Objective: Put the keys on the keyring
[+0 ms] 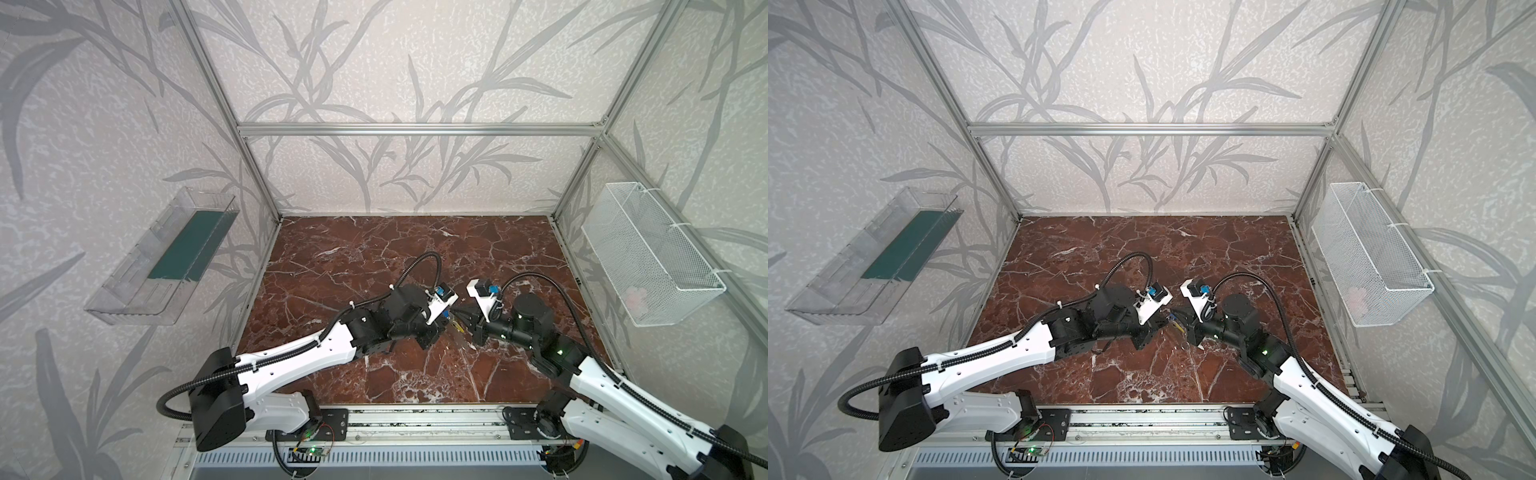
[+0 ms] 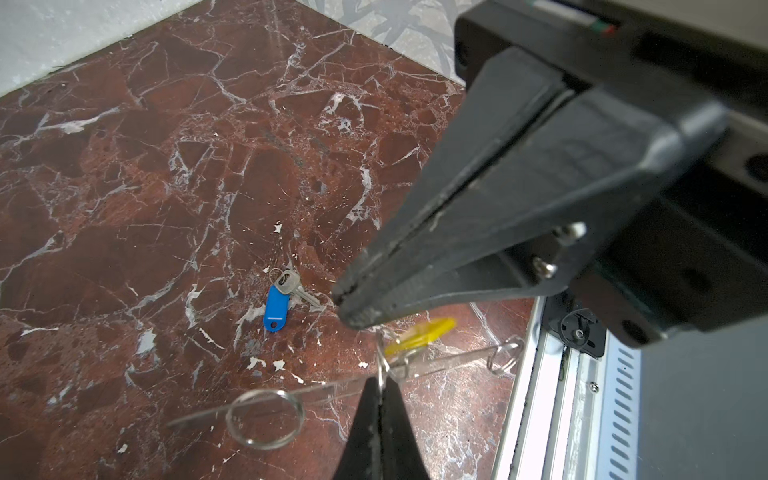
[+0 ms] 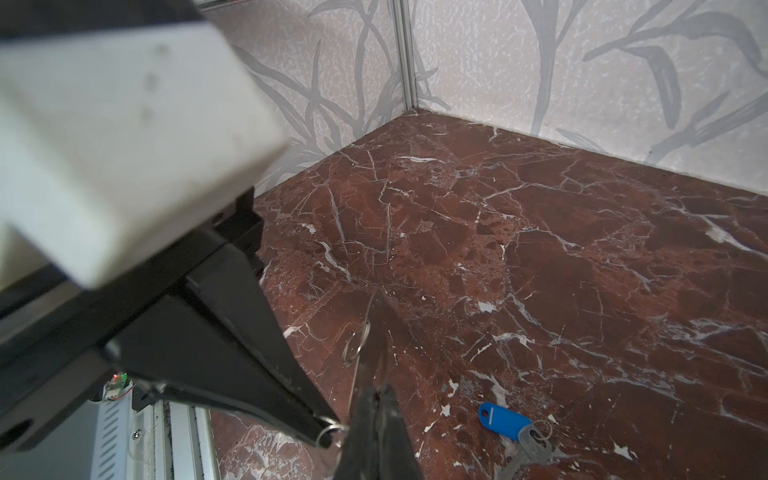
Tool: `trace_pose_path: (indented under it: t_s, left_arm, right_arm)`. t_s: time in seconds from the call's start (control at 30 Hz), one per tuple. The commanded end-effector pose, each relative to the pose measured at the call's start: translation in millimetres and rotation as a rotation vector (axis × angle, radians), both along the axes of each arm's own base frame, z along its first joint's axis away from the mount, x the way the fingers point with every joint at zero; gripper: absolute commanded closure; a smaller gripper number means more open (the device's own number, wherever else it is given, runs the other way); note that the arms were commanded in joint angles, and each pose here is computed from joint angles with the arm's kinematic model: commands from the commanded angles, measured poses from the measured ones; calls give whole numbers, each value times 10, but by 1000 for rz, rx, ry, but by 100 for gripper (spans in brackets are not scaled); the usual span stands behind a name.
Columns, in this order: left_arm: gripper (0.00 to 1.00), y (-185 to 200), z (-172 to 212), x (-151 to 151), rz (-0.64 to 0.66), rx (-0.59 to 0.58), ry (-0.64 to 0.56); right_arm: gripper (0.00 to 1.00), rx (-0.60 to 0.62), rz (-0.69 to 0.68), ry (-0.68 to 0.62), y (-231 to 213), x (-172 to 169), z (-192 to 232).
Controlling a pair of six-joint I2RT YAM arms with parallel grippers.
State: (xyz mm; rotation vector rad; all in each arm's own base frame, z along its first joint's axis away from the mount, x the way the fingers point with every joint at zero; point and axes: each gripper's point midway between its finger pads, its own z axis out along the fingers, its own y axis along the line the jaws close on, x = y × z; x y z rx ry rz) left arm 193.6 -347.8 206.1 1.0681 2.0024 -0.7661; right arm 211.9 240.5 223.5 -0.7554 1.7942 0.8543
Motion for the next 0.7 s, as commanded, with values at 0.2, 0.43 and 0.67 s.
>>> trace_pose_path:
  t_s: [0.2,0.43,0.67]
  left_arm:
    - [100,-11,172,-40,-20,-57,-31]
    - [100,-10,171,-38,-18,-61,-32]
    - [100,-5,163,-27,-11,-65,-36]
  right_arm:
    - [100,7,-19,-22,-14,45,113]
    - [100,2,-40,-20,-38,70,109]
    - [100,-10,-125,6,-159,195,95]
